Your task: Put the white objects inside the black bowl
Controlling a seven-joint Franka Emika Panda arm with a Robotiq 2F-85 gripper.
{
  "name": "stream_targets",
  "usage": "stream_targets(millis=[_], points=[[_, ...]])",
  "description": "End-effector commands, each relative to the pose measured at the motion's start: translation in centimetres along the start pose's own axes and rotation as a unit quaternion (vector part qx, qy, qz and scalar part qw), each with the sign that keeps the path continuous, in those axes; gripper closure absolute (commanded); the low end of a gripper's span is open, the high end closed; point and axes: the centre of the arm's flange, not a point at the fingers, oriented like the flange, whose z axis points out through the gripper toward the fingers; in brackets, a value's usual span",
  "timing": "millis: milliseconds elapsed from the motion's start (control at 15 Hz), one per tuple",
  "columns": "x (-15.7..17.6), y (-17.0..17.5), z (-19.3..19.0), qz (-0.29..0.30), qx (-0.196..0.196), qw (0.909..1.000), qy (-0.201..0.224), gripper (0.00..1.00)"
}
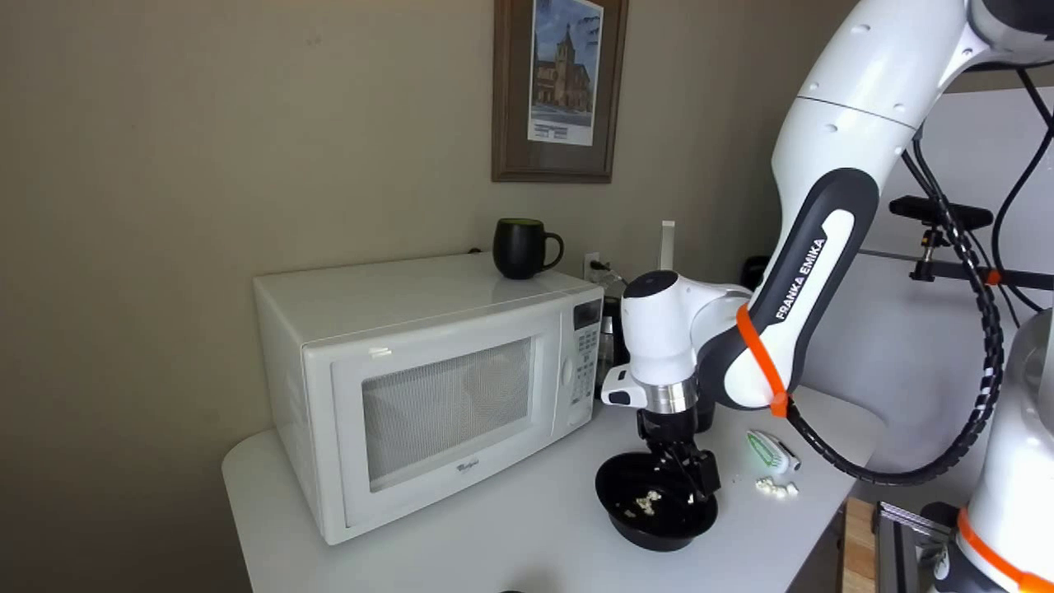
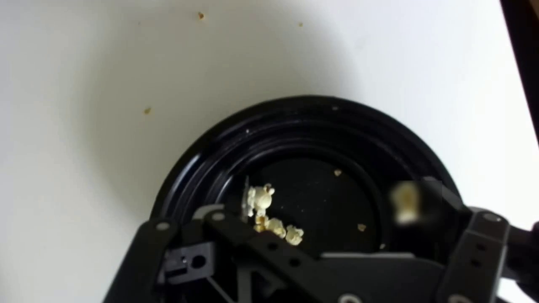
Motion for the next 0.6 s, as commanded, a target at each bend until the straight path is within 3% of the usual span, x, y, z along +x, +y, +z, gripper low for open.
stream_targets(millis=[0,533], points=[[-3.9,-3.5,0.9,-0.006,0.033,0.9994,-0.009,0.00],[-5.4,-3.8,1.7,-0.030,0.066,0.9969,-0.029,0.00]])
